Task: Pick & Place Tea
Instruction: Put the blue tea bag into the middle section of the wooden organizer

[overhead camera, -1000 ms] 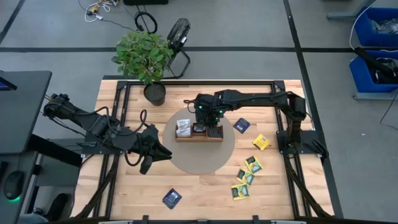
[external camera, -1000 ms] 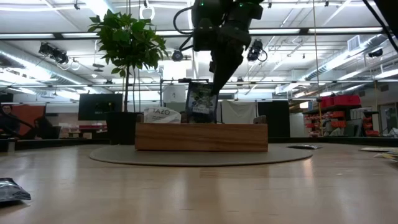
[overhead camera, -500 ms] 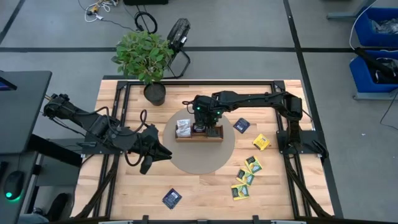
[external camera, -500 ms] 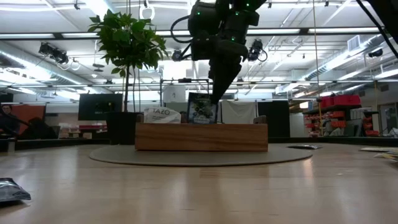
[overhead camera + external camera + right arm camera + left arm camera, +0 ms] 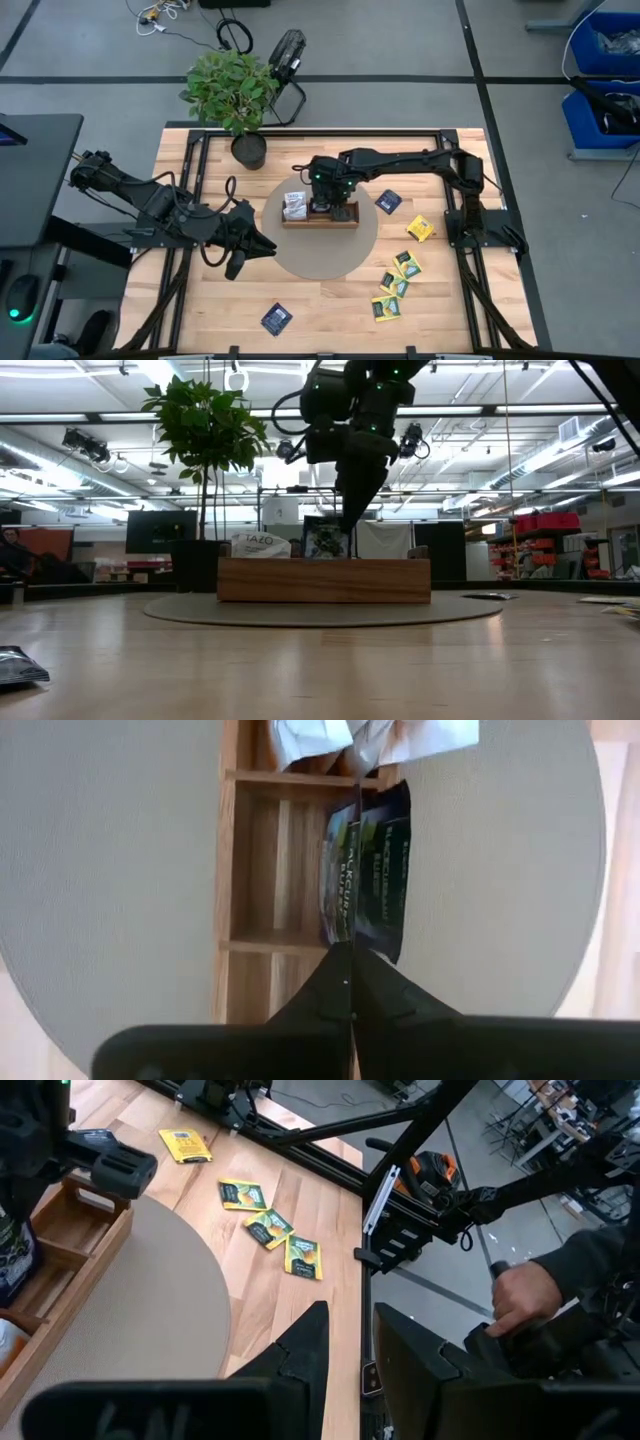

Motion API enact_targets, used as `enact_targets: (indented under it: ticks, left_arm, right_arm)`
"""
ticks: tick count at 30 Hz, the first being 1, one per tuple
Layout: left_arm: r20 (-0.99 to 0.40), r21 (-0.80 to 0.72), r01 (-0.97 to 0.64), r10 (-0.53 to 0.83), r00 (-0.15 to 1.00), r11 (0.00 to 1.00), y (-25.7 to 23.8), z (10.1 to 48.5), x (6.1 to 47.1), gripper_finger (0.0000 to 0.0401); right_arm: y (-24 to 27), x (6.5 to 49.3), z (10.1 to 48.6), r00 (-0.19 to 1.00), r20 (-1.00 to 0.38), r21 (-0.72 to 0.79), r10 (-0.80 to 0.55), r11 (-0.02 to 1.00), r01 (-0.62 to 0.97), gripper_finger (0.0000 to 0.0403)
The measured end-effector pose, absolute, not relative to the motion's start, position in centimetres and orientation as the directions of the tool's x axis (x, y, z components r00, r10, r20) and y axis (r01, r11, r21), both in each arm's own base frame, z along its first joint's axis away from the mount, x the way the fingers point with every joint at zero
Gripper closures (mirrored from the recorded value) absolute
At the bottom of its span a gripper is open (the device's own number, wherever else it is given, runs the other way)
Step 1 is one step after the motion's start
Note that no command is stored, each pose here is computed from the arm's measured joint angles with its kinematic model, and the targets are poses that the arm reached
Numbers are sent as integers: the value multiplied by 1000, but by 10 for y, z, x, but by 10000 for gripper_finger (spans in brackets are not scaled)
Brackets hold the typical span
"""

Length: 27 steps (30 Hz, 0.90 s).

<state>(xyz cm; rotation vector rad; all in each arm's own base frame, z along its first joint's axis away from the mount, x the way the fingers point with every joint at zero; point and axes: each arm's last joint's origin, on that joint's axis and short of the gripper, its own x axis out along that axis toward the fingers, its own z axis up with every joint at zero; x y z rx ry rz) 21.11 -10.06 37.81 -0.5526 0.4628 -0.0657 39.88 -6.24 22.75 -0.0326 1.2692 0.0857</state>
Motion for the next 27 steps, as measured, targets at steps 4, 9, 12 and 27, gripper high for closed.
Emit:
enact_targets:
  ticks: [4, 9, 12, 27]
  left_arm:
    - [-406, -520, -62, -183, 895, 852, -101, 378, 211, 314]
    - [-406, -521, -62, -183, 895, 852, -101, 378, 211, 314]
    - [-406, -521, -62, -183, 896, 851, -101, 378, 211, 314]
    - [-406, -522, -63, -183, 895, 851, -101, 378, 211, 314]
  right_arm:
    - [-60, 403, 219, 278, -959, 29, 51, 996, -81, 403]
    - [-55, 405, 217, 289, -956, 27, 53, 995, -95, 403]
    - [-54, 406, 218, 297, -954, 26, 50, 996, -86, 403]
    - [-54, 404, 217, 272, -961, 30, 49, 997, -71, 338]
